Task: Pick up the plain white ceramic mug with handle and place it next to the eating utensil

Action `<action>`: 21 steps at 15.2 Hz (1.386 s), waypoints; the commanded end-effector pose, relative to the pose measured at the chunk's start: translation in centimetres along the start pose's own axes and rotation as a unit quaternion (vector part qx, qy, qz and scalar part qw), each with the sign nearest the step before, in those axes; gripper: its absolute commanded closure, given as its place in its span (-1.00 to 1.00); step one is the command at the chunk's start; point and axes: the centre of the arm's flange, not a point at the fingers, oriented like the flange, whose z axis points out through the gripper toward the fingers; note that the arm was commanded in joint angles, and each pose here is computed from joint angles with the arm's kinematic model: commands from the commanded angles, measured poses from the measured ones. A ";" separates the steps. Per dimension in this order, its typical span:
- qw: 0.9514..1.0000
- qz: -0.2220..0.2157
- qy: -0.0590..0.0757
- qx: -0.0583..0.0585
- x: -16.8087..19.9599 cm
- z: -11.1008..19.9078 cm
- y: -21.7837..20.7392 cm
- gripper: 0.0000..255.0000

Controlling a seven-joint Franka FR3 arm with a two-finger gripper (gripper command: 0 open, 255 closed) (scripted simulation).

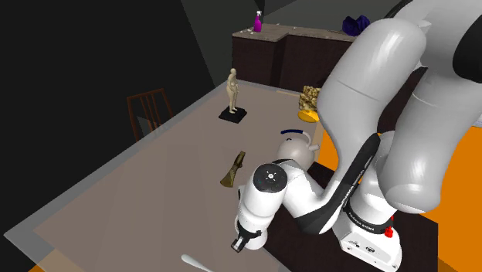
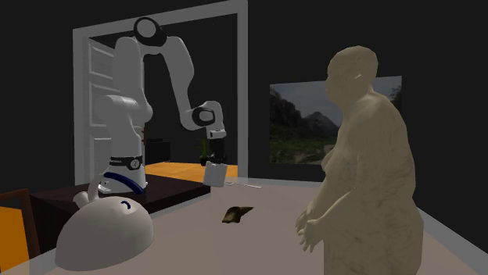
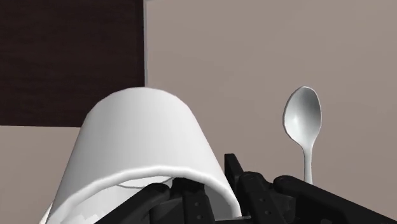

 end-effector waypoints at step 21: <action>1.000 0.001 -0.011 -0.016 -0.3 -4.4 0.5 -1.00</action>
